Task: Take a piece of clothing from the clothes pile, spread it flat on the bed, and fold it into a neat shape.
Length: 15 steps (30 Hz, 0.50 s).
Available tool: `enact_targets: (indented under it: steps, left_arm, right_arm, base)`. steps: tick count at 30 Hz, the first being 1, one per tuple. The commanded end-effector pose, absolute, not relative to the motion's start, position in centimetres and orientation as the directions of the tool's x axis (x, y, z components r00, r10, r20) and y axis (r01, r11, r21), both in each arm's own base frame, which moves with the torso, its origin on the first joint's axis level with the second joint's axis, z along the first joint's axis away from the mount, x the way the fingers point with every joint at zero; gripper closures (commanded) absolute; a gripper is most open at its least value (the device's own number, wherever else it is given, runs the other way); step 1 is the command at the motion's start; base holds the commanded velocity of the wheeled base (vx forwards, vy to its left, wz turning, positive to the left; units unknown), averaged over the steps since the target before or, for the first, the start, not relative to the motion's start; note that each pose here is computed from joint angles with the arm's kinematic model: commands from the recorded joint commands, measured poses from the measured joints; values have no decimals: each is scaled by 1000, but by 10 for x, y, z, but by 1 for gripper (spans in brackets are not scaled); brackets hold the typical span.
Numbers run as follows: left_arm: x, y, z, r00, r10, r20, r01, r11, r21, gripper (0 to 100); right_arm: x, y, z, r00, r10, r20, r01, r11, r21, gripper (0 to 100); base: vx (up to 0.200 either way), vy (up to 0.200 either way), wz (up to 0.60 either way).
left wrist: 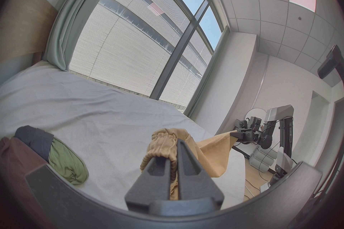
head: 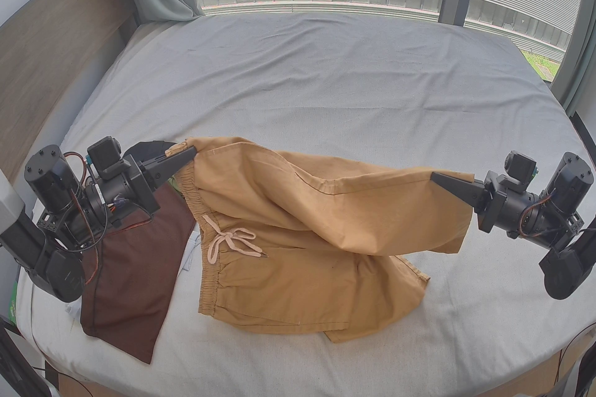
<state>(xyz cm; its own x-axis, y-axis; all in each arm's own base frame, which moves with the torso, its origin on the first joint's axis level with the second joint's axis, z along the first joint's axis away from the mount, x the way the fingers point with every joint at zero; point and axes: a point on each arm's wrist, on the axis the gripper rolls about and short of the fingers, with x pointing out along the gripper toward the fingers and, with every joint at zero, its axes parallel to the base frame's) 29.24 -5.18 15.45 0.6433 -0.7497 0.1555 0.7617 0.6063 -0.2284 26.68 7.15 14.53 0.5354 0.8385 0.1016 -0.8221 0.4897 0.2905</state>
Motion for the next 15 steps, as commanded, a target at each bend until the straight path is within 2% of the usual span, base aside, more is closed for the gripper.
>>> enact_targets:
  steps: [1, 7, 15]
  left_arm:
    - [290, -51, 163, 639, -749, 177, 768, 606, -209, 100]
    - [289, -51, 168, 637, -747, 191, 771, 607, -195, 100]
    - [290, -47, 167, 647, -738, 190, 762, 618, -196, 100]
  right_arm:
    - [261, 73, 159, 524, 840, 137, -836, 478, 268, 100]
    - [258, 71, 169, 520, 838, 164, -842, 470, 265, 100]
    - [263, 69, 175, 557, 808, 191, -822, 504, 265, 100]
  base:
    - [0, 0, 0]
    - [0, 0, 0]
    - [0, 0, 0]
